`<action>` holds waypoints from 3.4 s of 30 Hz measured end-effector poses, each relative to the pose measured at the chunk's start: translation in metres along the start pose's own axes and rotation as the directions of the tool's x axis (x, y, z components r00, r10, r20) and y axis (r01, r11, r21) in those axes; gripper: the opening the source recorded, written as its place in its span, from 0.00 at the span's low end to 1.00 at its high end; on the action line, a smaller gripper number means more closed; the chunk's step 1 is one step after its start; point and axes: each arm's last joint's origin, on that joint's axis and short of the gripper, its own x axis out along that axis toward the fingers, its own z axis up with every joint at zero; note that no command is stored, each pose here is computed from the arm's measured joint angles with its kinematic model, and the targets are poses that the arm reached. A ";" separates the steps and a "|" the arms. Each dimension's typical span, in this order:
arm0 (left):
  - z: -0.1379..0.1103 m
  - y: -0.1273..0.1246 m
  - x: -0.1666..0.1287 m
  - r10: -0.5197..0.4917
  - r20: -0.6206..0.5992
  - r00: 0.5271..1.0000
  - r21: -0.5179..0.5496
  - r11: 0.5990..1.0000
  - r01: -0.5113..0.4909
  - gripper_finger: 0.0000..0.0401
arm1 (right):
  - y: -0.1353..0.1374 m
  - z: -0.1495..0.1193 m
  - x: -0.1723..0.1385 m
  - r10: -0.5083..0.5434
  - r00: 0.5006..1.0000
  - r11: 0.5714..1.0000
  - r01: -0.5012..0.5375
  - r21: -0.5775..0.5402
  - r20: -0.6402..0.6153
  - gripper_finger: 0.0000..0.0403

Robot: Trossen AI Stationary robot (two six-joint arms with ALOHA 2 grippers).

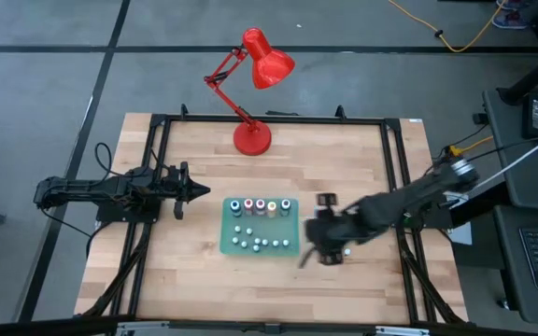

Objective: Pick & Place food coloring
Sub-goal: Put the small red bottle into the green bin

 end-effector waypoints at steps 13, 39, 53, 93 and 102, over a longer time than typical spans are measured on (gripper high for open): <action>0.000 0.000 0.000 0.000 0.000 1.000 0.000 1.000 0.000 0.02 | 0.001 -0.112 -0.006 0.156 0.988 0.872 -0.131 0.472 -0.014 0.37; 0.000 0.000 0.000 0.000 0.000 1.000 0.000 1.000 0.000 0.03 | 0.026 -0.141 0.083 0.254 0.956 0.503 0.000 0.864 -0.147 0.61; 0.000 0.000 0.000 0.000 0.000 1.000 0.000 1.000 0.000 0.02 | 0.029 -0.144 0.089 0.280 0.937 0.405 0.080 0.911 -0.207 0.41; 0.000 0.000 0.000 0.000 0.000 1.000 0.000 1.000 0.000 0.03 | -0.043 -0.025 0.075 0.359 0.932 0.414 -0.204 0.887 0.047 0.16; 0.000 0.000 0.000 0.000 0.000 1.000 0.000 1.000 0.000 0.03 | -0.067 0.051 0.122 0.349 0.937 0.556 -0.227 0.800 0.024 0.16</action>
